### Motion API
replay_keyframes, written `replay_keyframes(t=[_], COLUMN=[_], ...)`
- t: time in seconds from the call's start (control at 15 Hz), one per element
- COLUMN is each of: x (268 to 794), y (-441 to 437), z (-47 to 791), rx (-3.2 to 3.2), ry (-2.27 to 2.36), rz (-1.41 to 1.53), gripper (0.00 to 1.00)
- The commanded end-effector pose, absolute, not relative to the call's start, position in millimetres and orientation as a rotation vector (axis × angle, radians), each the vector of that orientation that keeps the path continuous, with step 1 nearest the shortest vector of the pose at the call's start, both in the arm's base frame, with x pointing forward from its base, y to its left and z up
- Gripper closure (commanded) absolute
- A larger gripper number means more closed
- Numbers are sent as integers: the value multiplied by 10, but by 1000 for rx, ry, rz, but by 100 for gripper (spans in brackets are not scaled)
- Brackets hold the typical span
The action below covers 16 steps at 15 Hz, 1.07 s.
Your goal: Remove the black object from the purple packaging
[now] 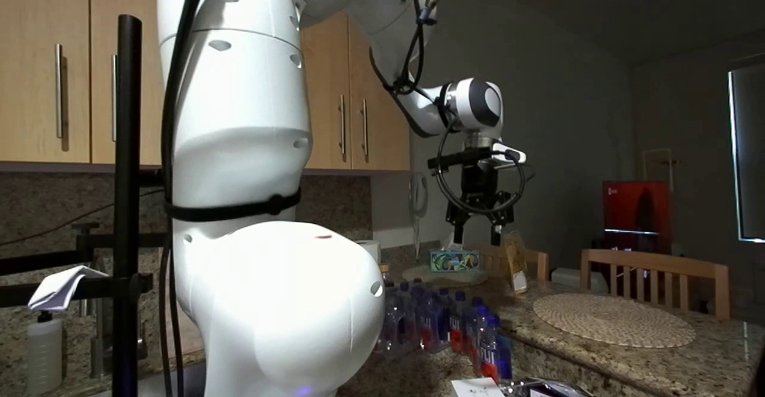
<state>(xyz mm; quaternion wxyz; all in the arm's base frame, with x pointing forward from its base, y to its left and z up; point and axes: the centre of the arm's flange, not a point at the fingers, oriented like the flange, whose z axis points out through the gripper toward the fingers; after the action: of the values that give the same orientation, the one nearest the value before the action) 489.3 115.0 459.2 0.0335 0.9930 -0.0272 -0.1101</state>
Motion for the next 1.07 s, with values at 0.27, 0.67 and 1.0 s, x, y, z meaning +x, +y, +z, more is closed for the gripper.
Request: replay_keyframes(t=[0.27,0.67,1.0], x=[5708,5772,5903], y=[733,470,459], z=[2873,2195,2140], rx=[2871,2774,2756], ry=[-333,-284,-287], rz=[-565,-696,-708], gripper=[0,0,0])
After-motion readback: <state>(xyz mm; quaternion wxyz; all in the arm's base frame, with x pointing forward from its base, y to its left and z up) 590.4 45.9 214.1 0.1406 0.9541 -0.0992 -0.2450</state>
